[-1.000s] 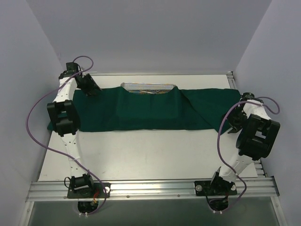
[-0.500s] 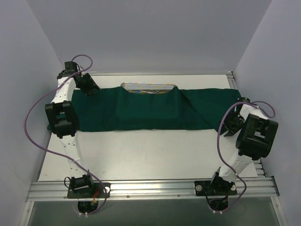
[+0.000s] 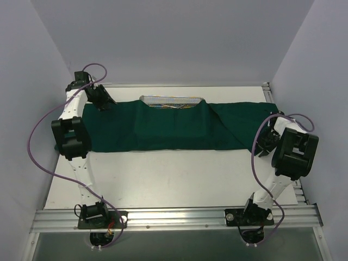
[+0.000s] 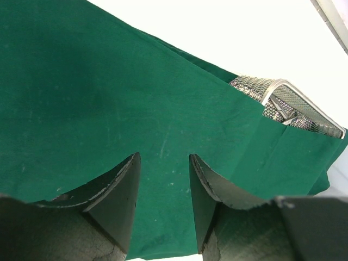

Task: Open and lay out the surgical kit
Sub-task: Open the surgical kit at the center of the board.

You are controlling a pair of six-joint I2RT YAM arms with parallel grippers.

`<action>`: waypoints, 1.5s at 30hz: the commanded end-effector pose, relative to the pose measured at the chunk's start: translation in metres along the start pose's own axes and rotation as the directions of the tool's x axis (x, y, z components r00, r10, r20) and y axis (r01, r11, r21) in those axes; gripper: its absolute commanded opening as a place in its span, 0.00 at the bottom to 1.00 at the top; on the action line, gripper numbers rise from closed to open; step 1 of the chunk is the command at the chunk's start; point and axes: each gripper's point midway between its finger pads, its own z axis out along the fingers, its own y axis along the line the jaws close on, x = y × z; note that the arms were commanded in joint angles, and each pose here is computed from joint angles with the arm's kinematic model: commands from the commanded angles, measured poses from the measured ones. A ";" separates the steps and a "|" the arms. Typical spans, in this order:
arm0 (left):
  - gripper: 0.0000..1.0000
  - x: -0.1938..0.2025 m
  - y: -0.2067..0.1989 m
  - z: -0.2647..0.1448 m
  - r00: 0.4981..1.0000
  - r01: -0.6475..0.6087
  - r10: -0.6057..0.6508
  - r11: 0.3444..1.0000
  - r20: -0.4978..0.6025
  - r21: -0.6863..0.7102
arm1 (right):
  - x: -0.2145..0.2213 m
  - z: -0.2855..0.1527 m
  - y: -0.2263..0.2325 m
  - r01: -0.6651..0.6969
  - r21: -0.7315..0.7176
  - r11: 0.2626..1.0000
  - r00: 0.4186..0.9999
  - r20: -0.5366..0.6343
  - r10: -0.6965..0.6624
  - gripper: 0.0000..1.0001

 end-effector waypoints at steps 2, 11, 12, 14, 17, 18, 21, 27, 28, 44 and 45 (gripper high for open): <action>0.50 -0.014 -0.023 -0.030 0.996 -0.057 0.053 0.997 0.078 0.046 | 0.015 0.024 -0.009 0.052 0.102 0.993 0.998 -0.044 -0.048 0.28; 0.50 -0.016 -0.025 -0.031 0.995 -0.063 0.058 0.997 0.082 0.050 | 0.008 0.018 0.001 0.075 0.087 0.993 0.997 -0.026 -0.073 0.03; 0.50 -0.016 -0.025 -0.032 0.995 -0.063 0.059 0.997 0.084 0.050 | 0.004 0.015 0.003 0.077 0.082 0.994 0.997 -0.017 -0.075 0.01; 0.50 -0.020 -0.025 -0.033 0.994 -0.064 0.060 0.997 0.091 0.048 | -0.006 -0.001 0.008 0.083 0.074 0.994 0.996 0.014 -0.085 0.00; 0.50 -0.024 -0.022 -0.032 0.994 -0.066 0.063 0.997 0.093 0.029 | -0.008 -0.022 0.017 0.102 0.052 0.993 0.994 0.035 -0.103 0.00; 0.50 -0.030 -0.022 -0.035 0.991 -0.069 0.066 0.997 0.113 0.022 | -0.012 -0.030 0.022 0.103 0.039 0.994 0.993 0.048 -0.105 0.00; 0.51 -0.038 -0.016 -0.033 0.990 -0.070 0.069 0.998 0.123 0.005 | -0.009 -0.048 0.028 0.109 0.015 0.994 0.992 0.059 -0.110 0.00; 0.52 -0.057 0.001 -0.028 0.985 -0.059 0.069 0.996 0.156 -0.065 | -0.005 -0.090 0.047 0.134 -0.115 0.984 0.988 0.092 -0.124 0.00; 0.52 -0.061 0.005 -0.027 0.984 -0.045 0.056 0.997 0.168 -0.068 | -0.005 -0.095 0.049 0.137 -0.130 0.982 0.987 0.098 -0.125 0.00; 0.54 -0.115 0.029 0.024 0.940 -0.120 0.165 0.979 0.298 -0.161 | 0.000 -0.150 0.086 0.249 -0.335 0.909 0.963 0.187 -0.195 0.00; 0.52 -0.115 0.020 0.030 0.940 -0.140 0.171 0.983 0.296 -0.121 | 0.000 -0.150 0.086 0.253 -0.331 0.909 0.962 0.188 -0.199 0.00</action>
